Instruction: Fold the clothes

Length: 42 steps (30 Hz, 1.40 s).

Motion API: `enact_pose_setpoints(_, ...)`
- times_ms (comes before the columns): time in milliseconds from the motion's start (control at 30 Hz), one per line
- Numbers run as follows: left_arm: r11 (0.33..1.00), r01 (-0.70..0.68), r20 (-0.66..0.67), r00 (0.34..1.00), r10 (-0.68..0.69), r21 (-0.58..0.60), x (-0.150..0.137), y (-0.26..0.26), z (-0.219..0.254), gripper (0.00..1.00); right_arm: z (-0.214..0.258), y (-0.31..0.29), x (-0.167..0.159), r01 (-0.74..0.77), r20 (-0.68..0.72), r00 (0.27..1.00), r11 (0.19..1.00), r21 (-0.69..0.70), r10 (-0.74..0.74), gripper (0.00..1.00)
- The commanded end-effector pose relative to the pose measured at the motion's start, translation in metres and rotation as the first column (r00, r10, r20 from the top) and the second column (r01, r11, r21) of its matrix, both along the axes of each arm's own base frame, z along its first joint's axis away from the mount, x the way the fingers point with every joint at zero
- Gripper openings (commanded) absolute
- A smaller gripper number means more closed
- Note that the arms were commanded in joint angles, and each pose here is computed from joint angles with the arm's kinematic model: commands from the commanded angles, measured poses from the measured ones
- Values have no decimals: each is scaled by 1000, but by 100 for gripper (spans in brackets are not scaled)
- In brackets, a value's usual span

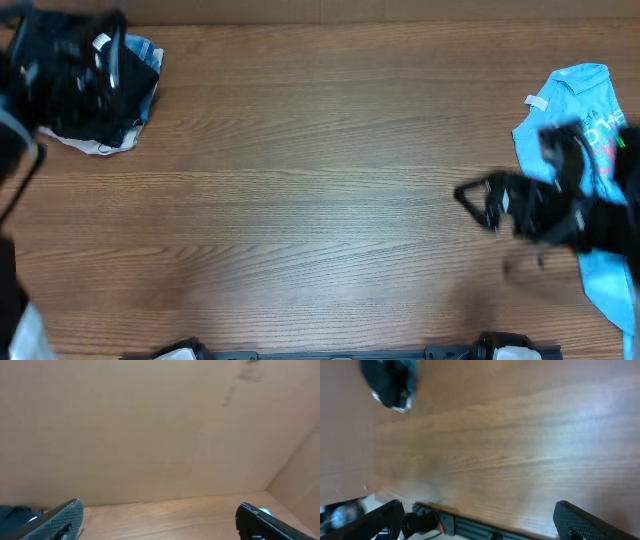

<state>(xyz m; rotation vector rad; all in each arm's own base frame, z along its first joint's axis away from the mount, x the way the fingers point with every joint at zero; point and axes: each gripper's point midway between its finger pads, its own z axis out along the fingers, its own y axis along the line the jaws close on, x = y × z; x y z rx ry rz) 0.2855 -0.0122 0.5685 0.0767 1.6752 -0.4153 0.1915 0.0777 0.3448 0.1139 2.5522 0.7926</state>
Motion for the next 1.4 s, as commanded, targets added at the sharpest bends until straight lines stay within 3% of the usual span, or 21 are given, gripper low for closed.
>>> enact_pose_setpoints(0, 998, 62, 15, 998, -62, -29, -35, -22, 8, 100, 24, 2, -34, 8, 154, 988, 1000, -23, -5, 100)
enact_pose_setpoints(167, 982, 190, -2, 982, -190, -12, -83, -54, 0, 100, 41, 2, -80, 34, 325, 946, 998, -56, -14, 100)
enact_pose_setpoints(333, 963, 255, 6, 967, -256, 87, -129, -76, -13, 100, 44, -6, -102, 94, 408, 912, 990, -102, -45, 100)
enact_pose_setpoints(633, 946, 257, 10, 964, -264, 199, -217, -104, -46, 100, 45, -8, -102, 106, 421, 906, 988, -110, -51, 100)
enact_pose_setpoints(767, 957, 194, -22, 981, -194, 217, -251, -106, -72, 100, 44, -8, -103, 106, 415, 908, 988, -110, -51, 100)
enact_pose_setpoints(933, 952, 164, 49, 982, -182, 258, -292, -117, -84, 100, 47, -8, -101, 108, 428, 902, 988, -110, -51, 100)
enact_pose_setpoints(1133, 953, 43, 108, 991, -79, 299, -310, -108, -91, 100, 51, -9, -98, 113, 448, 893, 987, -113, -51, 100)
enact_pose_setpoints(1367, 953, 35, 111, 991, -72, 302, -310, -107, -91, 100, 59, -11, -93, 124, 487, 872, 986, -115, -53, 100)
